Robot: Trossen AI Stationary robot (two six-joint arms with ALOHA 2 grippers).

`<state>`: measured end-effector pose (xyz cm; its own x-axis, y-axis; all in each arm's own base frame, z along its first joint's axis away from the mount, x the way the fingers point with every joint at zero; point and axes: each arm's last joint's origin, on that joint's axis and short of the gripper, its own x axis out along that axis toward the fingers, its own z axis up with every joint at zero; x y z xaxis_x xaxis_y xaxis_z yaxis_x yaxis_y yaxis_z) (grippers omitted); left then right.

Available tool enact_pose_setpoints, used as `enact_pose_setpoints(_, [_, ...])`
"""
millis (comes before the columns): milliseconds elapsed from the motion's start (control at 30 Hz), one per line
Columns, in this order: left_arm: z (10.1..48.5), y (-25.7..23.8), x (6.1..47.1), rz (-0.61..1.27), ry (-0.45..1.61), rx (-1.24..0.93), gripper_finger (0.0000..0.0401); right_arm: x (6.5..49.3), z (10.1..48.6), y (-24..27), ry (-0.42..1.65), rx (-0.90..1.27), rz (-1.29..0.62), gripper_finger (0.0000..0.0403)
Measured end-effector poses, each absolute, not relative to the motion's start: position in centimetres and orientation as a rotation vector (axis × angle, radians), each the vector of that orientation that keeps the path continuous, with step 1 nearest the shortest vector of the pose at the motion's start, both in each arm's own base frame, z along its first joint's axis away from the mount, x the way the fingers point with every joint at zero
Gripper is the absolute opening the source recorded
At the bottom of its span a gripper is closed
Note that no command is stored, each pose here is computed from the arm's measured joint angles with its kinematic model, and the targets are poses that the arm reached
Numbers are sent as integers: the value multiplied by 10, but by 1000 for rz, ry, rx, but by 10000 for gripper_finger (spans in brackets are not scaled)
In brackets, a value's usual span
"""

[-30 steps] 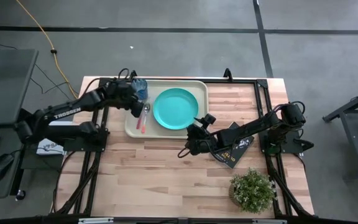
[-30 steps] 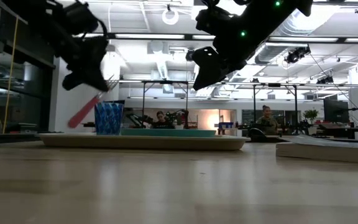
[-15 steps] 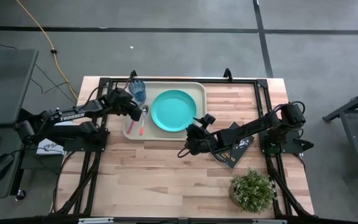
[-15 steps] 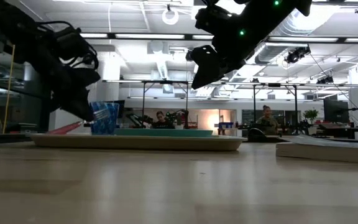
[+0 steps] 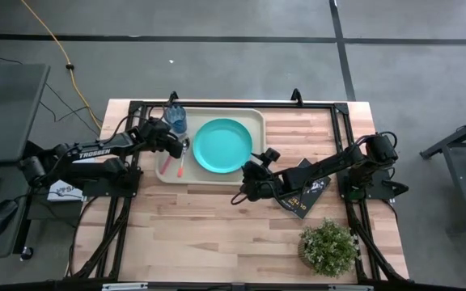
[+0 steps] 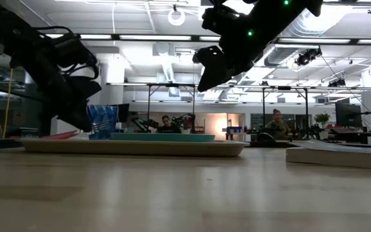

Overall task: Pick and place plate/cup/fork/spoon on tray
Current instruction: Put the pink fork on the white tray beside the orange spoon

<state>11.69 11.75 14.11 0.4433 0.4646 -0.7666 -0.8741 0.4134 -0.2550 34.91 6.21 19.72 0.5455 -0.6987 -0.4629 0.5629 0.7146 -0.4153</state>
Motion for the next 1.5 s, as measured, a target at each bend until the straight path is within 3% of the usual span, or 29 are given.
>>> enact_pose_setpoints(267, [139, 117, 114, 976, 705, -688, 13, 349, 197, 62, 650, -220, -747, 275])
enact_pose_setpoints(700, [135, 119, 113, 1025, 760, -617, 72, 349, 197, 62, 650, -219, -746, 275])
enact_pose_setpoints(967, [186, 128, 122, 998, 662, -539, 87, 350, 197, 62, 649, -219, -746, 275])
enact_pose_setpoints(1067, [190, 125, 123, 981, 662, -548, 77, 350, 197, 62, 649, -219, -746, 275])
enact_pose_setpoints(1233, [167, 113, 123, 925, 765, -549, 9, 350, 197, 63, 656, -208, -726, 275])
enact_pose_setpoints(1500, [141, 96, 129, 839, 722, -548, 1, 350, 197, 63, 651, -205, -726, 275])
